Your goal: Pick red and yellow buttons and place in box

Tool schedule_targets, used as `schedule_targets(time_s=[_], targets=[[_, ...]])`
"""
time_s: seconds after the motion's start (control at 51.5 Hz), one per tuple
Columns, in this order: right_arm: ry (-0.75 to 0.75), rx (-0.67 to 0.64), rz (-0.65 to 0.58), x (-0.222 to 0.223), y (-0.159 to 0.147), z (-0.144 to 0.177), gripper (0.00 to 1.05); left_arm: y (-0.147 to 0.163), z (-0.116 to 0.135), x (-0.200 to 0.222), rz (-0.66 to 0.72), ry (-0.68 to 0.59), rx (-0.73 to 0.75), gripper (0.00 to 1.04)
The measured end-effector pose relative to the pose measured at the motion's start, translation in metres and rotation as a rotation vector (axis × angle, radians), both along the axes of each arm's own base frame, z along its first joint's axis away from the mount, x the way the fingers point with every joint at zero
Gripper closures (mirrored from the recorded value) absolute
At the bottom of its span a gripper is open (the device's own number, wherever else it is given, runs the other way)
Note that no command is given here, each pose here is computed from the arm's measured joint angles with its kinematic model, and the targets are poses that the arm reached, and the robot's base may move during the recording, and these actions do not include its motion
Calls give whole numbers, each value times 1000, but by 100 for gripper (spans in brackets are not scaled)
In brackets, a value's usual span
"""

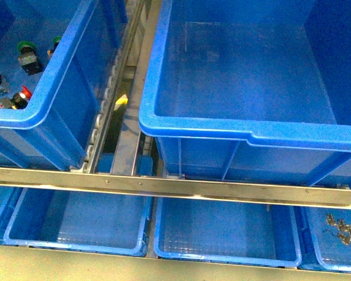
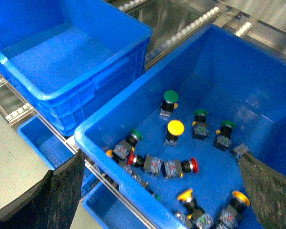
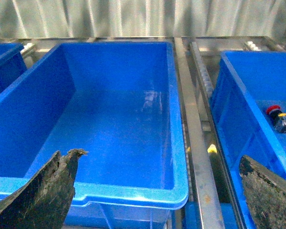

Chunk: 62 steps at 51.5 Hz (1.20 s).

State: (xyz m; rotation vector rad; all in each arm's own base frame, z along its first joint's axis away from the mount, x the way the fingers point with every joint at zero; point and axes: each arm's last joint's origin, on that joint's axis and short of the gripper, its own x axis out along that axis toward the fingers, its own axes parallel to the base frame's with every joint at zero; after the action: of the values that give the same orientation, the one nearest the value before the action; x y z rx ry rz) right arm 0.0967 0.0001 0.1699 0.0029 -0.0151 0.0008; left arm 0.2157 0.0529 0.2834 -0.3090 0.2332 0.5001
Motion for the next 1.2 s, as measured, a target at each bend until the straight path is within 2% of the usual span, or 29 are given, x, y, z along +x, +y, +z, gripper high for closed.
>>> schedule_targets(time_s=[0.058,0.136,0.175,0.447,0.835,1.204], targets=[[0,0,0,0,0,0,6,15,-3,31,6,42,22,8],[0,0,0,0,0,0,6,29,-30,82,-96,185,-26,8],[0,0,0,0,0,0,6,33,-39,97,-125,215,-32,8],[0,0,0,0,0,0,6,43,-74,178,-238,319,-74,8],[0,0,0,0,0,0,6,63,-126,219,-283,419,-87,8],[0,0,0,0,0,0,6,79,-157,258,-317,463,-105,8]])
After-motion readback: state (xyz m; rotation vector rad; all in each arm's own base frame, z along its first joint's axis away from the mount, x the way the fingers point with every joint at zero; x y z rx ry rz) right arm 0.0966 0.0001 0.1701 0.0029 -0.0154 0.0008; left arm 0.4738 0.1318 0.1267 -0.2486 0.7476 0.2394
